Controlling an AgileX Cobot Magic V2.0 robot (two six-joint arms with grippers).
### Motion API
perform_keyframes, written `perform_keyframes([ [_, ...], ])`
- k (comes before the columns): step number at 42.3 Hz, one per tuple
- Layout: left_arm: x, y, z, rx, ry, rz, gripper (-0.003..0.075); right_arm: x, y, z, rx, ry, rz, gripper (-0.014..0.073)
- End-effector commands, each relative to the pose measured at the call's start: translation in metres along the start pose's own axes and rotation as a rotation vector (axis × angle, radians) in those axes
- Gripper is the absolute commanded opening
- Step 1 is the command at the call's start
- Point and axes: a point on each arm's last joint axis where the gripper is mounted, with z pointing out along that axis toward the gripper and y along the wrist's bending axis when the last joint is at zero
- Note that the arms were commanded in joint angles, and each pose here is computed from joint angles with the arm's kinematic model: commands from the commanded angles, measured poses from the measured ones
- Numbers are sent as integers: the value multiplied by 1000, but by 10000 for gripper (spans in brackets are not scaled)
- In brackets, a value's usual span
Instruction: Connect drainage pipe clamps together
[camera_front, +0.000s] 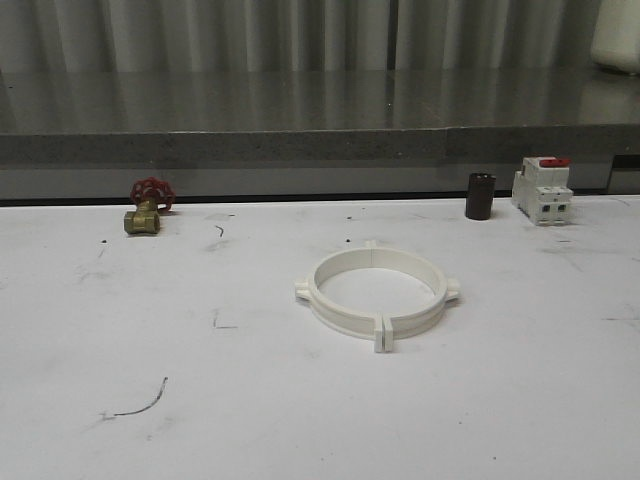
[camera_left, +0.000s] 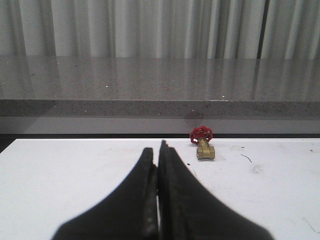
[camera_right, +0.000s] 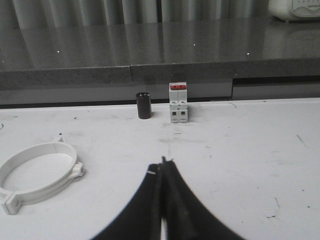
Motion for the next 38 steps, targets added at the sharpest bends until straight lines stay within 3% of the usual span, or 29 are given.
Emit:
perform_keyframes([
  [1,0,0,0,-3,-66,-11,-20,-11,1,-2,-2,-111,8,-67],
  [6,0,0,0,-3,-66,-11,-20,-11,0,-2,1,-117,-42,-67],
  [38,0,0,0,-3,-66,-11,-20,-12,1,-2,0,-129,-43,-67],
])
